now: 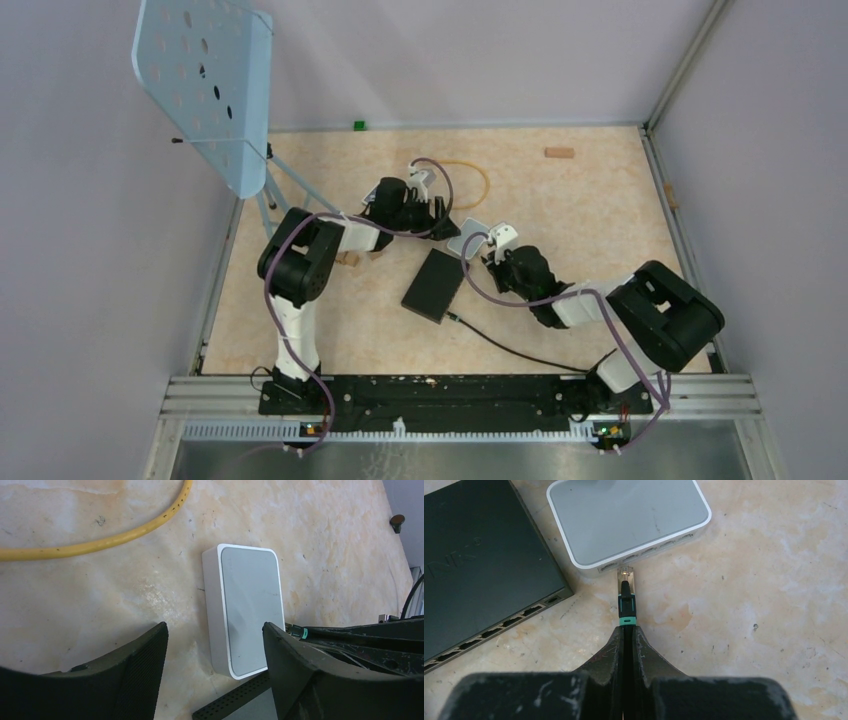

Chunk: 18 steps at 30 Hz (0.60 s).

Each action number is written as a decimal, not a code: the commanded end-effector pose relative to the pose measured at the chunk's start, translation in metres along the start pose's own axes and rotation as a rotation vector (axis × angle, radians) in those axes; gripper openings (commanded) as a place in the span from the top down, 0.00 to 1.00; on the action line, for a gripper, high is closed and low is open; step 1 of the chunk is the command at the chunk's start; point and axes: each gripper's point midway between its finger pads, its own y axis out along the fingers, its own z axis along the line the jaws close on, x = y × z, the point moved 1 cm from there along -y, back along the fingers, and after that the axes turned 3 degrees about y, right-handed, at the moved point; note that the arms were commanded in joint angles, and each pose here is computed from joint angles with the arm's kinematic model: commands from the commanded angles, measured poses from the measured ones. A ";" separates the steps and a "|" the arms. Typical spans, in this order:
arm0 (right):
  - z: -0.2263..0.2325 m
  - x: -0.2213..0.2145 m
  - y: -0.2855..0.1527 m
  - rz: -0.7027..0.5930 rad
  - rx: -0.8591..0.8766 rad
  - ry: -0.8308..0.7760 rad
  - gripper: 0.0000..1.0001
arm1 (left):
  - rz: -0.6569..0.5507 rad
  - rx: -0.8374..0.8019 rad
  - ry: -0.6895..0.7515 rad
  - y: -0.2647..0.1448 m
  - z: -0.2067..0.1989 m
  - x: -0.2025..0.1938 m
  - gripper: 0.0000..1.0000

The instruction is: Insert the plug into the switch port

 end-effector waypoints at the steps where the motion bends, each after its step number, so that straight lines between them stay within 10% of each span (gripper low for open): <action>1: -0.003 0.024 0.010 -0.068 -0.024 0.042 1.00 | -0.012 -0.038 0.039 0.008 -0.004 0.005 0.26; 18: 0.005 0.035 0.005 -0.132 0.025 0.067 1.00 | 0.047 -0.022 0.054 0.015 -0.004 -0.019 0.40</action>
